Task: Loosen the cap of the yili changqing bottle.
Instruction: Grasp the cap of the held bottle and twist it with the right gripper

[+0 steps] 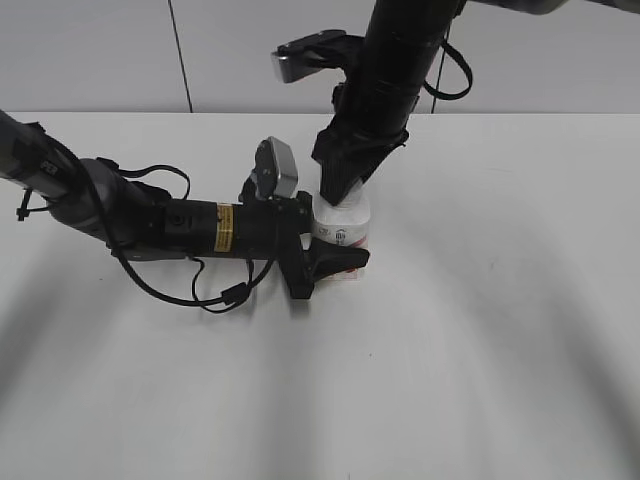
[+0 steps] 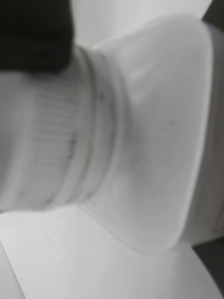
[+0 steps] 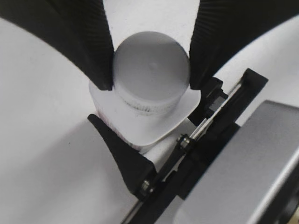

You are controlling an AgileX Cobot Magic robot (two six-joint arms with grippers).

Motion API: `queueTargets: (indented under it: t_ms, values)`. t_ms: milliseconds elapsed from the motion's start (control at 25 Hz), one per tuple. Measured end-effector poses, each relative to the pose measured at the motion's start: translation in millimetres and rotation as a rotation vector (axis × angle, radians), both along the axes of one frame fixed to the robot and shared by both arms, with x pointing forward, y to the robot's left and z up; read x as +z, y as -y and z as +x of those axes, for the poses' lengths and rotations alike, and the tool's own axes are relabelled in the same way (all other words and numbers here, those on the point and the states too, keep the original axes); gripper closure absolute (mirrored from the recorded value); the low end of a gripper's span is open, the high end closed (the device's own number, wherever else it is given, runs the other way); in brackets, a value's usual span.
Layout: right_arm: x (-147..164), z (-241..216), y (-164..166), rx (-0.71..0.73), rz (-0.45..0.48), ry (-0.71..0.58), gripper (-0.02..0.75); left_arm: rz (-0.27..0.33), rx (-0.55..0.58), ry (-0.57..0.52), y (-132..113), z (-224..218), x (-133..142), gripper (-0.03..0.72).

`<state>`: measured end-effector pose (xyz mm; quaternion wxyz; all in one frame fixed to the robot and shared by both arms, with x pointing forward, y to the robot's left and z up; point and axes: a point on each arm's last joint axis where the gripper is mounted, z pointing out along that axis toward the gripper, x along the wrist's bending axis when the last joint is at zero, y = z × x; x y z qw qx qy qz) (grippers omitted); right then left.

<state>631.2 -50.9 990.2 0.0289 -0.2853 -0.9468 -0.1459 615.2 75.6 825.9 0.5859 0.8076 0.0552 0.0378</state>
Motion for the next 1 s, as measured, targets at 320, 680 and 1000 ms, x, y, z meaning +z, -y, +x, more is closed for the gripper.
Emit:
queueTargets:
  t_ms: [320,680,1000]
  values:
    - [0.6,0.2,-0.1,0.308,-0.008,0.096,0.343,0.001,-0.001,0.000,0.0,-0.1,0.0,0.270]
    - [0.8,0.3,-0.2,0.514,-0.015,0.160,0.346,0.000,-0.001,0.000,0.0,-0.1,0.0,0.270]
    - [0.8,0.4,-0.2,0.551,-0.016,0.173,0.346,0.000,-0.001,0.000,0.0,-0.1,0.0,0.270]
